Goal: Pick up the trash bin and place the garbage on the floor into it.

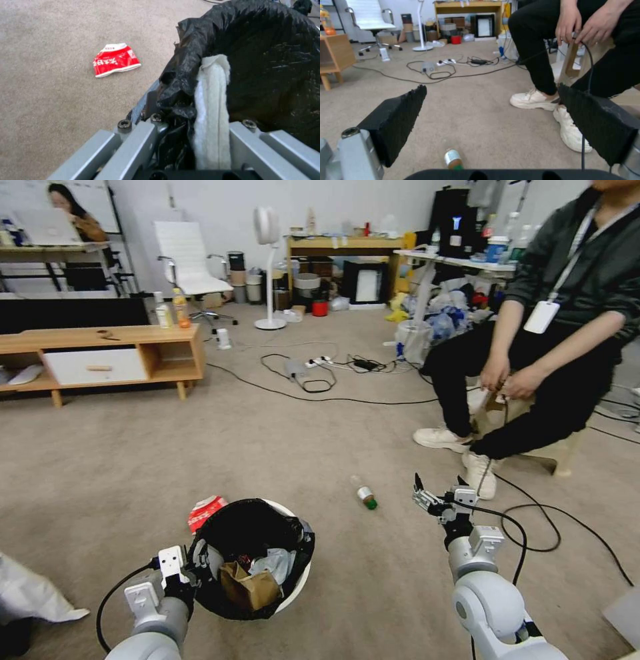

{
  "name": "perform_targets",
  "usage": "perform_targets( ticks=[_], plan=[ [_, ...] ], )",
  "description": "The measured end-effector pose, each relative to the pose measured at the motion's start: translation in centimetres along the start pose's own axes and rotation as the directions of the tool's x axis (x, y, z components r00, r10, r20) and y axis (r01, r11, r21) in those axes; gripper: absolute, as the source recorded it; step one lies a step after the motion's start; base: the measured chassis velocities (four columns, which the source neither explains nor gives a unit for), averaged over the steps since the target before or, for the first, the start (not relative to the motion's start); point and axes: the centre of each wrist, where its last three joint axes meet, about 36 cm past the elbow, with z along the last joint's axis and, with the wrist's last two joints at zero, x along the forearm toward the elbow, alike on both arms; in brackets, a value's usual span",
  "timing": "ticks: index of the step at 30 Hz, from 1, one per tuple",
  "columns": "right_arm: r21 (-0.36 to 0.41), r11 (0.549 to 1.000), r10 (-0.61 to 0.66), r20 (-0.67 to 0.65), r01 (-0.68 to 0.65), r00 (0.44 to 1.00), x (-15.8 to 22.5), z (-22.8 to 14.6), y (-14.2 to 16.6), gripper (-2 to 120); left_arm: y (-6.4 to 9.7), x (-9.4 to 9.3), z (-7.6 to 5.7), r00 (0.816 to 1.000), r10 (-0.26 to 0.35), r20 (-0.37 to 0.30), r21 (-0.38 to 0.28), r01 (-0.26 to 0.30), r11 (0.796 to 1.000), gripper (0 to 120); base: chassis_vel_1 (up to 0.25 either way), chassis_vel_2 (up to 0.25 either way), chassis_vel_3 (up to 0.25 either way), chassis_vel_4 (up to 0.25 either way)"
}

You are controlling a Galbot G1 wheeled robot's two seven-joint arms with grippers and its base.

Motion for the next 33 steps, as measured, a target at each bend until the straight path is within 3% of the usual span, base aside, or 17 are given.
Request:
perform_targets(
  ticks=[24,33],
  plan=[
    [0.067,0.998,-0.012,-0.002,0.012,1.0,0.4,1.2,0.5,100,0.1,-0.3,0.0,1.0,-0.003,0.0,0.004,0.003,1.0,6,0.0,0.0,0.0,0.0],
    [0.056,0.998,-0.032,-0.017,0.033,0.999,0.8,1.5,1.3,100,0.2,-0.3,0.0,1.0,-0.004,0.001,0.003,0.004,1.0,6,0.0,0.0,0.0,0.0]
  ],
)
